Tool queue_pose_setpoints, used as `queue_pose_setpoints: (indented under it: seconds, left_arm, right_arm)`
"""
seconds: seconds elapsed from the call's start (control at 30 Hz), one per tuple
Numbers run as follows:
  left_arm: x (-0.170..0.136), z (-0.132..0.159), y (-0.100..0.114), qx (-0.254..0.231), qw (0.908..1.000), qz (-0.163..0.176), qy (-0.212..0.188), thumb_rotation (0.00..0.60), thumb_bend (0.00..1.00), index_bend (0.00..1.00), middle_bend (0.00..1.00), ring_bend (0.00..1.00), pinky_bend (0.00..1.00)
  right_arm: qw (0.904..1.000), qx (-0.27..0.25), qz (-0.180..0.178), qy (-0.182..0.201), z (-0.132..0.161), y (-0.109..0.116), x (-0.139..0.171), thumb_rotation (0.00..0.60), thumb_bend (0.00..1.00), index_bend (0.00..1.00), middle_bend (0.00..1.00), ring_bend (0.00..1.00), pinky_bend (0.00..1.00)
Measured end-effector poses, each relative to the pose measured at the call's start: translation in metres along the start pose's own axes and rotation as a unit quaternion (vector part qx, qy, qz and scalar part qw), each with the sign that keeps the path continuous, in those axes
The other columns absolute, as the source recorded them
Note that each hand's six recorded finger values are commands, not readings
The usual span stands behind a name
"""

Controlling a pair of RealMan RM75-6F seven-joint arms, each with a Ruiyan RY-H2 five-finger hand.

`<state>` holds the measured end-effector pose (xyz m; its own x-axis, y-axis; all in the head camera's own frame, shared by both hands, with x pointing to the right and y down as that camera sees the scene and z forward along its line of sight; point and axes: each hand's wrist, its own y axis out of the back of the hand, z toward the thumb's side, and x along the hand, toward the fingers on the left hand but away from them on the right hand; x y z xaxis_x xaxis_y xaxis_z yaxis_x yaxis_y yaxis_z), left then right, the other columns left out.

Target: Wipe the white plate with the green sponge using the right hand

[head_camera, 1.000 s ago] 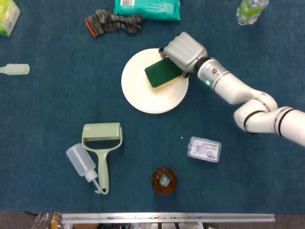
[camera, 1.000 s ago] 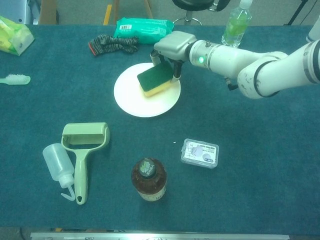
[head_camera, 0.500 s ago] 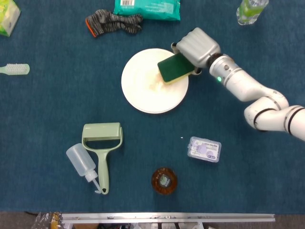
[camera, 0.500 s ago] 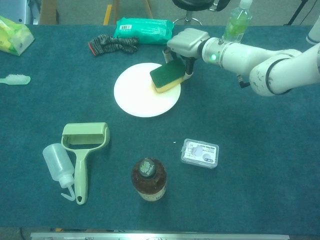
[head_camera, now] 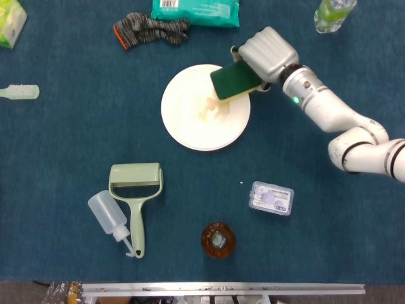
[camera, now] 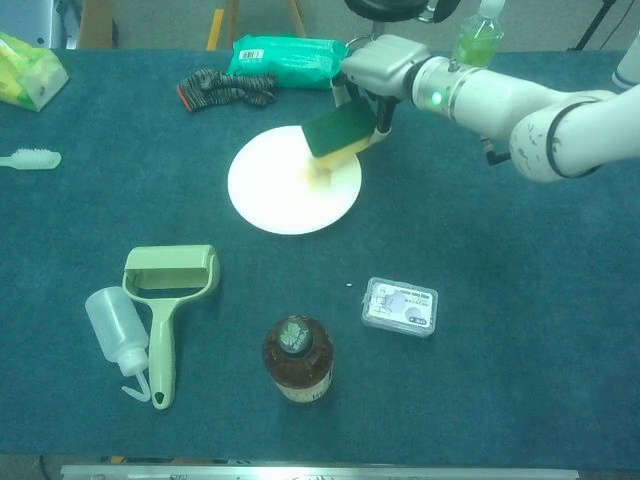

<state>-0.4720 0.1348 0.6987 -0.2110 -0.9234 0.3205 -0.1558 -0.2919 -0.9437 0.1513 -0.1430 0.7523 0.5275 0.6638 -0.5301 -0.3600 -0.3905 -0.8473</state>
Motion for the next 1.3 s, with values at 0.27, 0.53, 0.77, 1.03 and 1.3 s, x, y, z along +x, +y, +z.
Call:
queue_pose_setpoints:
  seconds: [0.27, 0.53, 0.77, 1.03, 1.3]
  left_arm:
    - [-0.001, -0.003, -0.002, -0.002, 1.0, -0.002, 0.003, 0.6, 0.36, 0.42, 0.34, 0.3, 0.46]
    - [-0.002, -0.009, 0.001, -0.001, 1.0, 0.001, 0.009, 0.6, 0.36, 0.42, 0.34, 0.3, 0.46]
    - [-0.002, -0.009, 0.0, -0.001, 1.0, -0.001, 0.008, 0.6, 0.36, 0.42, 0.34, 0.3, 0.46]
    - [-0.001, -0.006, -0.003, -0.002, 1.0, -0.003, 0.006, 0.6, 0.36, 0.42, 0.34, 0.3, 0.46]
    - [0.0, -0.001, -0.005, -0.001, 1.0, -0.004, 0.001, 0.6, 0.36, 0.42, 0.34, 0.3, 0.46]
  right_arm:
    - [0.9997, -0.013, 0.004, 0.02, 0.023, -0.002, -0.012, 0.6, 0.11, 0.39, 0.52, 0.47, 0.39]
    - [0.9995, -0.005, 0.022, 0.022, 0.026, -0.014, -0.021, 0.6, 0.11, 0.39, 0.52, 0.47, 0.39]
    - [0.9993, 0.003, 0.036, 0.013, 0.014, -0.025, -0.021, 0.6, 0.11, 0.39, 0.52, 0.47, 0.39]
    - [0.9995, 0.011, 0.029, -0.004, -0.009, -0.02, -0.01, 0.6, 0.11, 0.39, 0.52, 0.47, 0.39]
    - [0.9998, 0.007, 0.014, -0.009, -0.013, -0.009, 0.0, 0.6, 0.11, 0.39, 0.52, 0.47, 0.39]
